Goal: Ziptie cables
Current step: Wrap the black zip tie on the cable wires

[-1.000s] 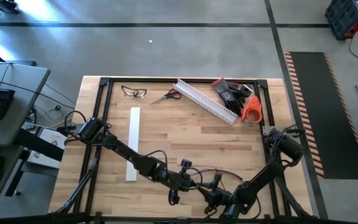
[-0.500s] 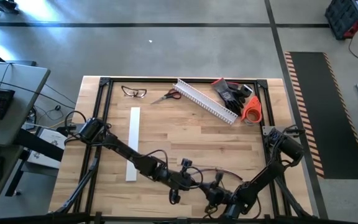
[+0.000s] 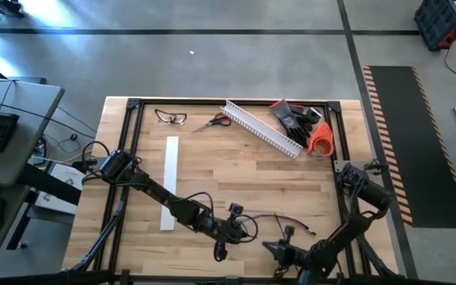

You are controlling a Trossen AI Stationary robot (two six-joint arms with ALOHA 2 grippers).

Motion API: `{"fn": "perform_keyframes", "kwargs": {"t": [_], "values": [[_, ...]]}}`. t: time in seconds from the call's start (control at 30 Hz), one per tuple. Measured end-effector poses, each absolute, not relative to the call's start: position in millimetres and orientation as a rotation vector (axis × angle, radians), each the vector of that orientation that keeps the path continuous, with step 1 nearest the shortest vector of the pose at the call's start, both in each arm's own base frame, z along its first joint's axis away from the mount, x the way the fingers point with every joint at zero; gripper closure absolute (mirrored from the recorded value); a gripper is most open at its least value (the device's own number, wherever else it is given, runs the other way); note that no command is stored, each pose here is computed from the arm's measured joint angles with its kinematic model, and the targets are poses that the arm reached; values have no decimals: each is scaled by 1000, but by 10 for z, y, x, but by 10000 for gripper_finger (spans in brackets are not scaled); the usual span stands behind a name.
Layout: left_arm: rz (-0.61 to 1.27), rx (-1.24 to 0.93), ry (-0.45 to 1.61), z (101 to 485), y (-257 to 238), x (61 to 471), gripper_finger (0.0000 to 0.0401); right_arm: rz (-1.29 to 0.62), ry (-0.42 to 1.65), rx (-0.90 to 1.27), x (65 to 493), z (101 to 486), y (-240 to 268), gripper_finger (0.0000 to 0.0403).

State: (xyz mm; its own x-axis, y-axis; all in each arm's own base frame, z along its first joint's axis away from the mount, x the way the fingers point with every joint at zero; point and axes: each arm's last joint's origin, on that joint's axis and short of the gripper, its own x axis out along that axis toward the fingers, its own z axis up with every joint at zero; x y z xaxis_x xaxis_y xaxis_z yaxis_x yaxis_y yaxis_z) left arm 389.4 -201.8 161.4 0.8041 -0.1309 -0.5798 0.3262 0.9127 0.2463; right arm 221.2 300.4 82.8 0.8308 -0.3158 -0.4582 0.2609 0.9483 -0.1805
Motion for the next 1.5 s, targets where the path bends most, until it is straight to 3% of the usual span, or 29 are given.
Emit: {"fn": "perform_keyframes", "kwargs": {"t": [0.23, 0.37, 0.53, 0.7, 0.9, 1.13, 1.33, 1.5], "values": [[-255, 346, 579, 1624, -2022, 3899, 401, -280, 484, -75, 2243, 1089, 3003, 396], [-261, 344, 568, 1632, -2026, 3904, 401, -269, 468, -59, 2321, 1346, 2936, 348], [-279, 344, 566, 1634, -2032, 3904, 401, -243, 639, -11, 2622, 1320, 2667, 279], [-280, 346, 566, 1636, -2031, 3903, 401, -170, 700, -25, 2835, 1281, 2541, 256], [-285, 358, 568, 1633, -2039, 3897, 401, -90, 706, -38, 2858, 1301, 2578, 295], [-294, 361, 583, 1621, -2038, 3887, 401, -89, 703, -37, 2853, 1307, 2585, 394], [-341, 400, 584, 1614, -2046, 3881, 391, -102, 714, -10, 2845, 1304, 2579, 402], [-363, 508, 566, 1614, -2052, 3879, 333, -116, 722, 16, 2846, 1298, 2565, 403]]}}
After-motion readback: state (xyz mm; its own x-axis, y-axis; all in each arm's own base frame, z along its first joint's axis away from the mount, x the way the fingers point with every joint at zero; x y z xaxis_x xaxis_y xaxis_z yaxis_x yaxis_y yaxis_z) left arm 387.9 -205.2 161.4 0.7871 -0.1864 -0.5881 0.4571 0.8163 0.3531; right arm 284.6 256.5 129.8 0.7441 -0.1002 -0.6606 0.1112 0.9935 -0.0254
